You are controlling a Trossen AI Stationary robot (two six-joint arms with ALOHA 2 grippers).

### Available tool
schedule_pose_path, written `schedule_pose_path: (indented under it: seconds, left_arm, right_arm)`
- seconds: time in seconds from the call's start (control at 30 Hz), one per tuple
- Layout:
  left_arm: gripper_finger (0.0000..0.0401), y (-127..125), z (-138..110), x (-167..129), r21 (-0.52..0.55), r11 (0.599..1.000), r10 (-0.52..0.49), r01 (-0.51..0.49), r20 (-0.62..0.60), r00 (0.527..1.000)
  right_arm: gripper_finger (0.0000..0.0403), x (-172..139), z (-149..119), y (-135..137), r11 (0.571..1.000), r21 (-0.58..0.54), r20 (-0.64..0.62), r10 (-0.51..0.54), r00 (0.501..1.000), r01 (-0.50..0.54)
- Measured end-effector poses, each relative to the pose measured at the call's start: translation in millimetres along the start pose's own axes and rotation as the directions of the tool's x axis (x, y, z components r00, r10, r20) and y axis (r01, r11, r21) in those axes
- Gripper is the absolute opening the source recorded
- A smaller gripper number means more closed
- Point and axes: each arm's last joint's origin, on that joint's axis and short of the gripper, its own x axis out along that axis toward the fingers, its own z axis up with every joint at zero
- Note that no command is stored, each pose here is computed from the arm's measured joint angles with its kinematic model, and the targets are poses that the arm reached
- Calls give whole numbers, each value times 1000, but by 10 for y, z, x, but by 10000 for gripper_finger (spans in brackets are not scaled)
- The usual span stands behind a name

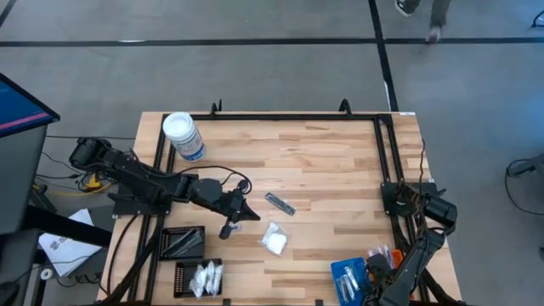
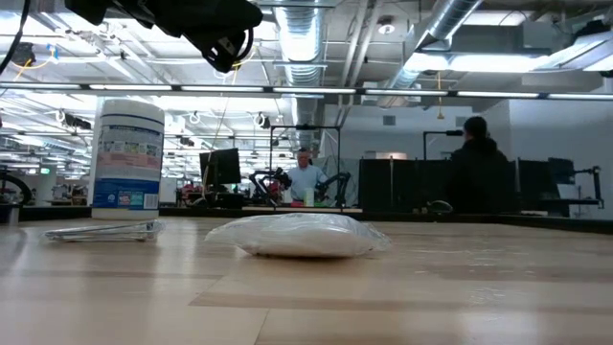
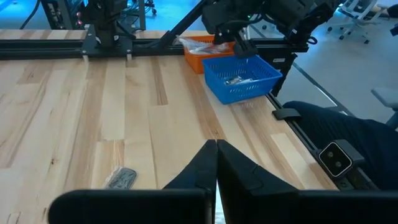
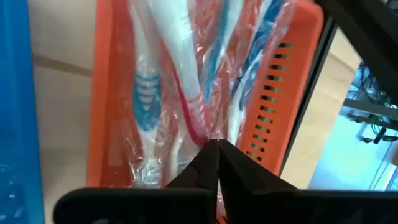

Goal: Pick & Place Travel size toiletries
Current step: Put the red toothbrush into the orange bin, then put the vanity pack into the bottom black bin

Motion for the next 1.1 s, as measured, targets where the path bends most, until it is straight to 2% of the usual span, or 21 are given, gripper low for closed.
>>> schedule_pose_path:
  seconds: [0.2,0.33,0.4,0.5,0.57,0.73,0.87,1.1]
  left_arm:
    - [0,0,-1,0,-7,1000,0,0,-1,1000]
    - [0,-14,-2,0,-13,1000,-5,5,-2,1000]
    - [0,-27,-4,0,-24,1000,-9,9,-2,1000]
    - [0,-44,-5,0,-26,1000,-15,15,-3,1000]
    - [0,-61,-7,0,-26,999,-21,21,-3,1000]
    - [0,-150,-16,-2,-19,999,-51,51,-8,999]
    - [0,-214,-24,-5,-29,997,-73,73,-10,997]
    - [0,-329,-42,-14,-47,993,-112,111,-18,994]
  right_arm:
    - [2,-16,27,-42,1000,11,18,-26,1000,25]
    - [2,-191,51,-179,996,37,60,-81,995,79]
    - [1,-279,39,-199,1000,-2,59,-19,998,19]
    - [1,-405,105,-285,993,-33,184,115,976,-111]
    - [1,-475,156,-293,980,-70,238,197,951,-185]
    - [1,-635,363,-251,939,-213,376,335,864,-271]
    - [1,-718,557,-126,910,-344,460,378,803,-232]
    - [4,-840,943,64,868,-489,509,359,782,-80]
